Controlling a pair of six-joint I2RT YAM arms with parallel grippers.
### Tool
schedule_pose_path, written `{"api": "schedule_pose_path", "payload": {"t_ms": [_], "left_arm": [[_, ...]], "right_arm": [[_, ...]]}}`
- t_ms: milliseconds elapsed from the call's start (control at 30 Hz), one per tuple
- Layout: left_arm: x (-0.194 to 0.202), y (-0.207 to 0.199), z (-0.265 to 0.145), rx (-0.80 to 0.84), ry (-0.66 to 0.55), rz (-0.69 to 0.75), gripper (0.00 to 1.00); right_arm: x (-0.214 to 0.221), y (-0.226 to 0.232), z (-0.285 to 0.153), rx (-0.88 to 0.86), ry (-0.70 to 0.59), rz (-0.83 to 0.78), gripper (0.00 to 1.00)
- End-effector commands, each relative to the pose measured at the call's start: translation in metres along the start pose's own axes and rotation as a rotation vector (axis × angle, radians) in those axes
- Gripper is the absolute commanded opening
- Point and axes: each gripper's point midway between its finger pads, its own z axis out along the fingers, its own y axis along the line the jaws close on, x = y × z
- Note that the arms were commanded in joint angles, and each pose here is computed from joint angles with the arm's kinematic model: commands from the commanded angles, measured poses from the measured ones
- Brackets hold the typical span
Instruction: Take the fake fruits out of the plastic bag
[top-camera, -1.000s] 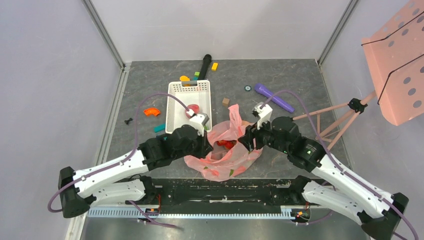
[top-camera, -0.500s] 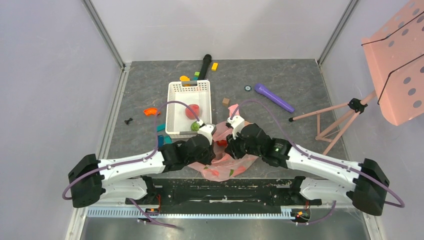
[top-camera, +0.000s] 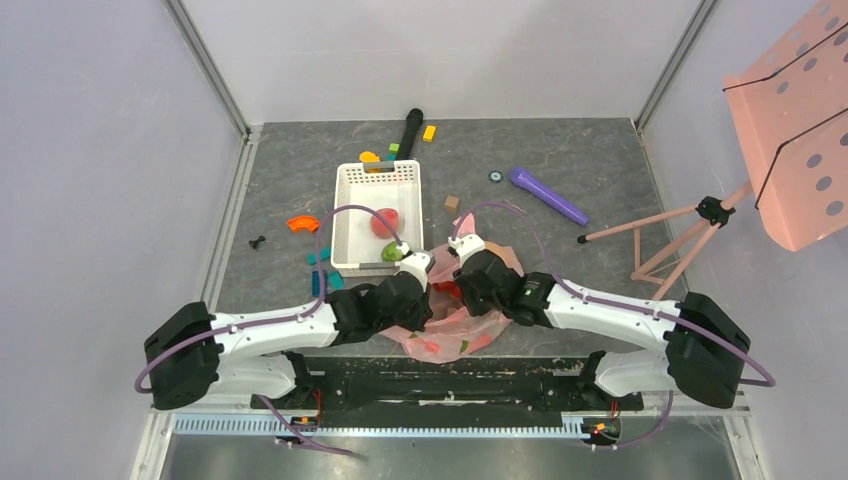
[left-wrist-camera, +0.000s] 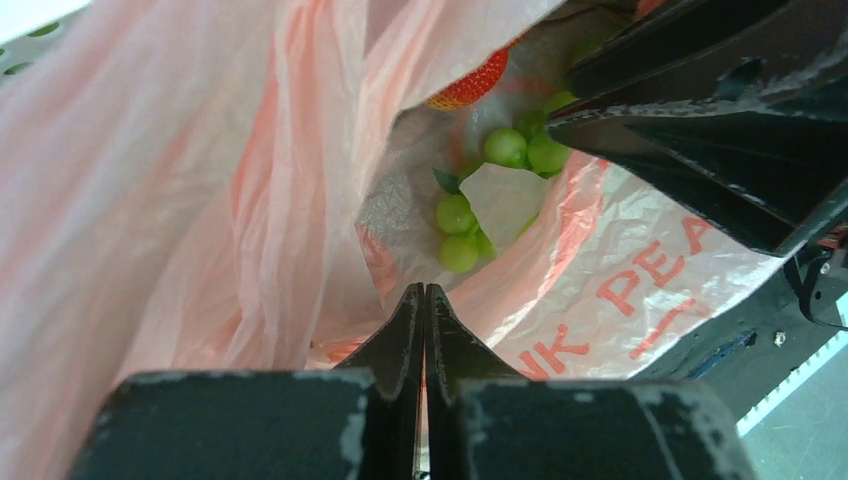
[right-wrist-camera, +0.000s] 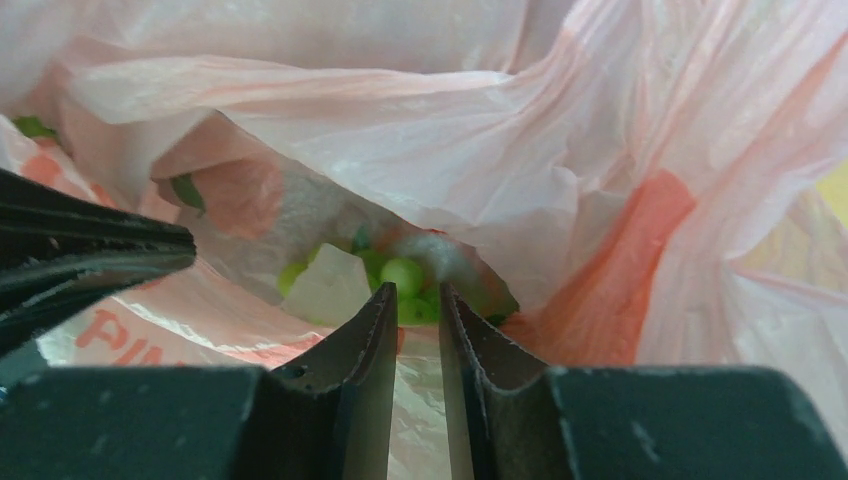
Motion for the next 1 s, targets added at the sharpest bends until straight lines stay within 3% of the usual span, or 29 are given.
{"api": "schedule_pose_path", "payload": {"t_ms": [0, 633, 767, 967], "left_arm": [[-0.004, -0.001, 0.008, -0.008, -0.03, -0.038, 0.02], [0.01, -0.008, 0.028, 0.008, 0.028, -0.037, 0.02], [0.01, -0.011, 0.031, 0.018, 0.032, -0.039, 0.02], [0.0, -0.017, 0.028, 0.035, 0.011, -0.041, 0.02]], "right_arm": [[-0.002, -0.01, -0.015, 0.051, -0.005, 0.034, 0.24], [0.089, -0.037, -0.025, 0.085, 0.117, 0.109, 0.28], [0.071, -0.032, -0.031, 0.058, 0.054, 0.12, 0.31], [-0.011, 0.006, -0.058, -0.151, -0.22, 0.153, 0.37]]}}
